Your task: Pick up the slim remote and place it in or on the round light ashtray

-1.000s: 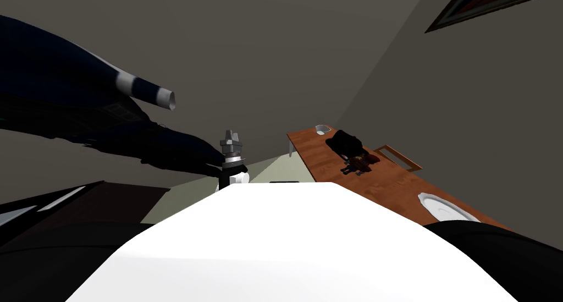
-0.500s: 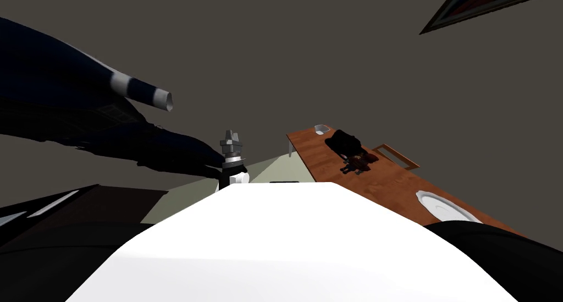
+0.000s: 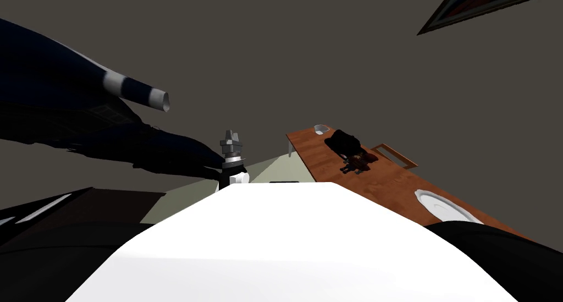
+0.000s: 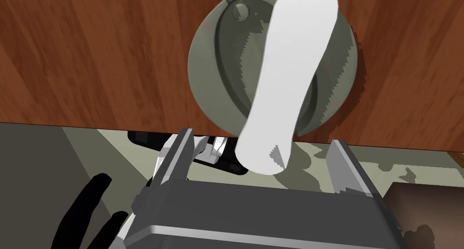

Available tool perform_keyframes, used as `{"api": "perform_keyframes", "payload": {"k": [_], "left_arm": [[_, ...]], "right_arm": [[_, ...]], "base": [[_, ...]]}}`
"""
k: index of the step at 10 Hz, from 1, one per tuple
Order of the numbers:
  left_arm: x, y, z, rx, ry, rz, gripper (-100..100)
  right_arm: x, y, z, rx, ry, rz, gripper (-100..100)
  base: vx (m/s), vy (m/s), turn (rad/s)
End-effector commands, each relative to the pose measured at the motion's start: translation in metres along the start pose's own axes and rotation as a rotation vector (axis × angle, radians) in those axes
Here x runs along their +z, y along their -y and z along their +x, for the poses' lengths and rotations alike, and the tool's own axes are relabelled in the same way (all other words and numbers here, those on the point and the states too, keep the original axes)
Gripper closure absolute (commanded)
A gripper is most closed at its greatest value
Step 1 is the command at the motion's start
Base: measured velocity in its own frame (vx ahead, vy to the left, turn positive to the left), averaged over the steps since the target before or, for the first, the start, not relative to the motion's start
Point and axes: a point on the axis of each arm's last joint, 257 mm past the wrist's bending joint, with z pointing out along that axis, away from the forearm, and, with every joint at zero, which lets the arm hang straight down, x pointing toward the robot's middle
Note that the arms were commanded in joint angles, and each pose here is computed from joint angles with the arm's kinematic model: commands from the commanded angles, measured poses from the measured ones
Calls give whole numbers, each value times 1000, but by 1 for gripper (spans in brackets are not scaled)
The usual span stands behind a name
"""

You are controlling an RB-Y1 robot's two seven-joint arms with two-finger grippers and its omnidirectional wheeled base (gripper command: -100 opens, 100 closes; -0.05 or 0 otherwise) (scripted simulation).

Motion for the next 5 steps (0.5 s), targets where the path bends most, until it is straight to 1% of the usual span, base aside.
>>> {"api": "perform_keyframes", "payload": {"k": [1, 5], "left_arm": [[0, 0, 0, 0, 0, 0, 0], [0, 0, 0, 0, 0, 0, 0]], "right_arm": [[0, 0, 0, 0, 0, 0, 0], [0, 0, 0, 0, 0, 0, 0]], "base": [[0, 0, 0], [0, 0, 0]]}}
